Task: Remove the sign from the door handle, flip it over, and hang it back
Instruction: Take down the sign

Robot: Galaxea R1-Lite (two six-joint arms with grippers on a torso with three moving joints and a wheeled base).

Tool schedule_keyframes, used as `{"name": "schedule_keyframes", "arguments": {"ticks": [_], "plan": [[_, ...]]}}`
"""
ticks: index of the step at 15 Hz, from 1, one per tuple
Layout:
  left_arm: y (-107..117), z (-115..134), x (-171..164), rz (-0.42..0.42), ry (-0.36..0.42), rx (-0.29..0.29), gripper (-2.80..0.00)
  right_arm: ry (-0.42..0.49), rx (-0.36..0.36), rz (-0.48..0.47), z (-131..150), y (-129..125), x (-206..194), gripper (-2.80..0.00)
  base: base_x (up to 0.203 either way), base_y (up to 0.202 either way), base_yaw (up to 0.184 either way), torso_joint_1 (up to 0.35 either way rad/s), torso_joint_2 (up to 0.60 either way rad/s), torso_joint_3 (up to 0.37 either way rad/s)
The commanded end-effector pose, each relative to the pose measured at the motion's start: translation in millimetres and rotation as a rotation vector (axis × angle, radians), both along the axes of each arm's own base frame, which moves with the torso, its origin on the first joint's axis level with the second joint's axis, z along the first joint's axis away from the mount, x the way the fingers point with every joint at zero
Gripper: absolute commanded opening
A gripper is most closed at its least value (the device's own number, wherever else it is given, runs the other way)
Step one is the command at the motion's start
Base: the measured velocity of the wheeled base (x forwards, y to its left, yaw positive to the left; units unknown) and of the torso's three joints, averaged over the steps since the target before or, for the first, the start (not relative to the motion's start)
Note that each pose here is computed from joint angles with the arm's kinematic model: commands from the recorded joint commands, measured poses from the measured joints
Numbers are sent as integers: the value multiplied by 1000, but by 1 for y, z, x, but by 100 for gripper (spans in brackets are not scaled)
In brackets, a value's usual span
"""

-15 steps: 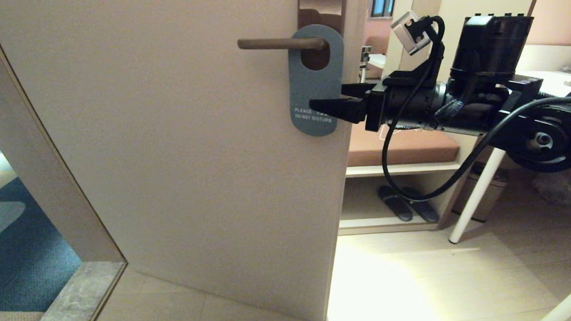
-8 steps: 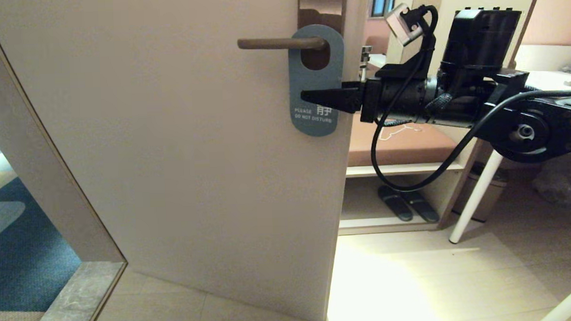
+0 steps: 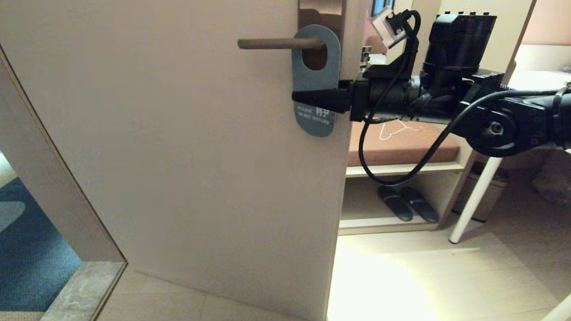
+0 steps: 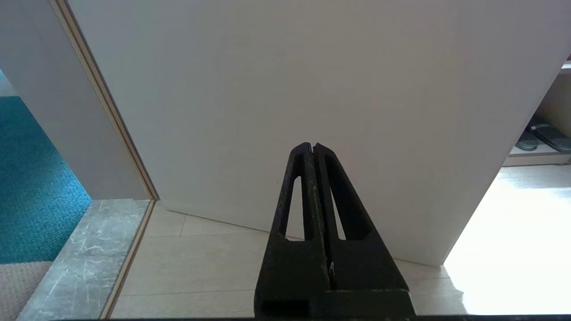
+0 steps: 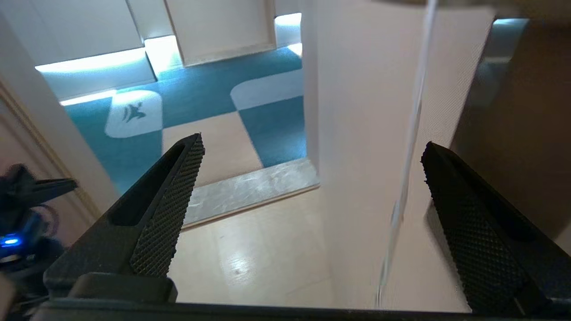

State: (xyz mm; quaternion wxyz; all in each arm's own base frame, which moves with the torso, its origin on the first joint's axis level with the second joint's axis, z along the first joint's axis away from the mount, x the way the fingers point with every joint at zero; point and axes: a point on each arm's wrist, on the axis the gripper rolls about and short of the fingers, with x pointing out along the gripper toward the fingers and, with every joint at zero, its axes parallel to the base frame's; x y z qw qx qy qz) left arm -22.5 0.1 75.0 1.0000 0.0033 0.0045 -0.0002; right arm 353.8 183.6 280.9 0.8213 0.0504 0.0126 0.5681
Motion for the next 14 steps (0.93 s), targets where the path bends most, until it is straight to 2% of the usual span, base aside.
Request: {"name": "schedule_keyframes", "arguments": {"ticks": [1, 3, 5, 10, 14], "plan": [[0, 0, 0, 0, 0, 0, -280, -30, -13, -3, -7, 5, 11, 0, 0, 0, 0, 0, 0, 0], [0, 0, 0, 0, 0, 0, -280, -71, -43, -21, -14, 7, 15, 0, 0, 0, 0, 0, 0, 0], [0, 0, 0, 0, 0, 0, -280, -72, -52, -48, -19, 9, 20, 0, 0, 0, 0, 0, 0, 0], [0, 0, 0, 0, 0, 0, -280, -137, -19, -115, -22, 13, 30, 0, 0, 0, 0, 0, 0, 0], [0, 0, 0, 0, 0, 0, -280, -140, -16, -120, -20, 18, 25, 0, 0, 0, 0, 0, 0, 0]]}}
